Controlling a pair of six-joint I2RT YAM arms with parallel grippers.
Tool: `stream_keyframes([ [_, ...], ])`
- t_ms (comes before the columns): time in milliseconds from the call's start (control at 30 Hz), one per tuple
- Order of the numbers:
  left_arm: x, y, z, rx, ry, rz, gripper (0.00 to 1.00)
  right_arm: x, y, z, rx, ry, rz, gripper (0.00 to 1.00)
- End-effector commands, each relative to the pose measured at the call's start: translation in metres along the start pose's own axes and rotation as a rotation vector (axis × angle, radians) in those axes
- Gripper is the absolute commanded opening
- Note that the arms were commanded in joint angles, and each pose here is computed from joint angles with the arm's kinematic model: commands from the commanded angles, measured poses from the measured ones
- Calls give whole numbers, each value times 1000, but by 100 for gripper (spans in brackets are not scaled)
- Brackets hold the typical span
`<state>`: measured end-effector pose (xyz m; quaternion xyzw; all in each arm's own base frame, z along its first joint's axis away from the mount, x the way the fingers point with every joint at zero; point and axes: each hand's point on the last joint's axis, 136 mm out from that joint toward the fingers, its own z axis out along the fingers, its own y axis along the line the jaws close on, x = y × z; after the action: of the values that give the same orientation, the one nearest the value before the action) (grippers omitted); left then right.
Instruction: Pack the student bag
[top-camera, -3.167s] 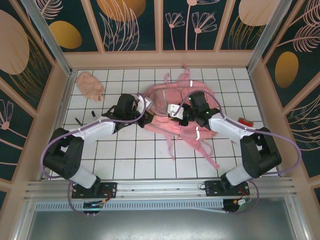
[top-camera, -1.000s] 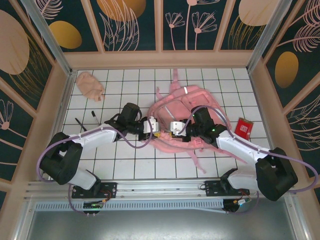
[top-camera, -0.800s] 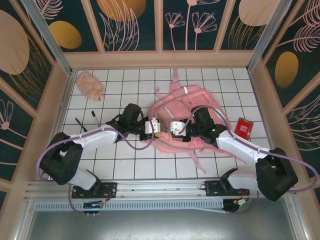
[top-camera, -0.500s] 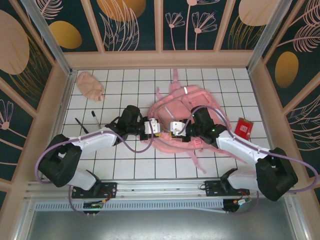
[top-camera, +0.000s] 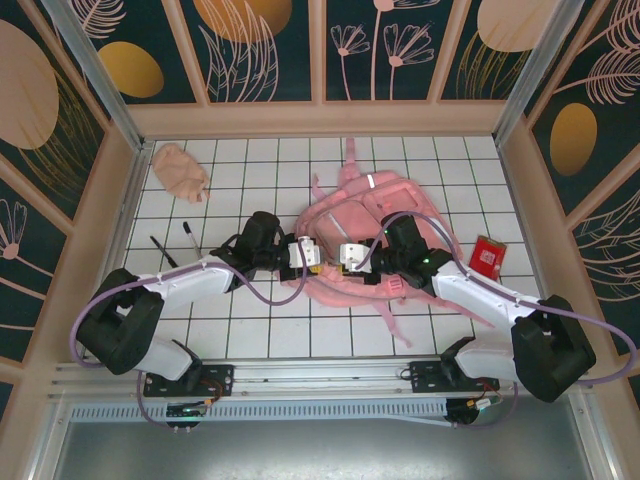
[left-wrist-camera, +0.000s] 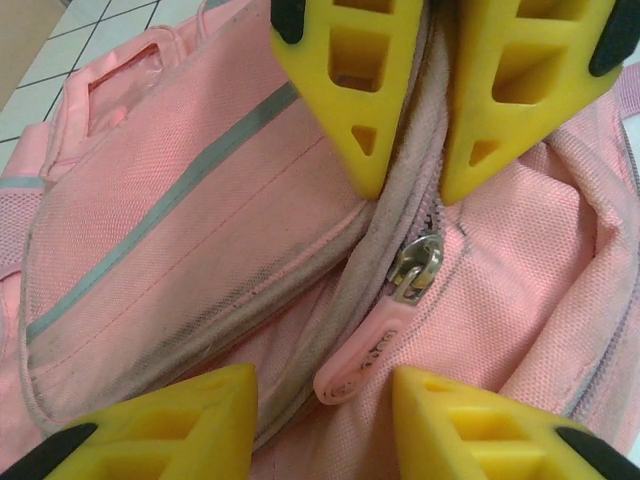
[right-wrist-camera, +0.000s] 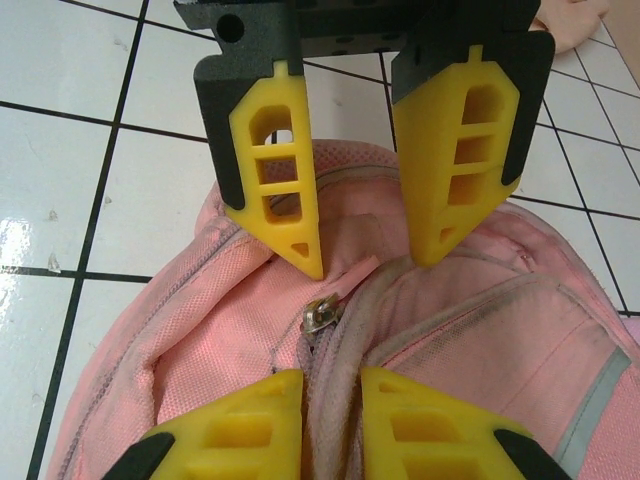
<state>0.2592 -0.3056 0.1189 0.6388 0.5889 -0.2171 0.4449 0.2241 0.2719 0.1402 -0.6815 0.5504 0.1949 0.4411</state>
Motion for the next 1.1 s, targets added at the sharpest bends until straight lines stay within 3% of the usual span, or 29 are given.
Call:
stream_keyframes([
  [0,-10,4,5,11,-34,-7,37,-37,-12,-9,36,-118,-69,0],
  [133,-13,1,12,34,-42,1,26,-41,-13,-10,41,-136,-72,0],
  [367,-15,-3,15,45,-41,7,25,-49,-12,-8,40,-159,-79,0],
  [567,-16,-12,2,59,-28,44,1,-28,-17,-6,74,-77,-75,0],
  [633,-12,-17,-3,62,-4,38,0,-18,-24,-8,110,-44,-57,0],
  [933,-2,-21,-16,21,43,-195,0,10,-48,3,304,75,7,0],
  [1067,16,0,-21,-59,81,-368,0,15,-47,1,358,80,-12,0],
])
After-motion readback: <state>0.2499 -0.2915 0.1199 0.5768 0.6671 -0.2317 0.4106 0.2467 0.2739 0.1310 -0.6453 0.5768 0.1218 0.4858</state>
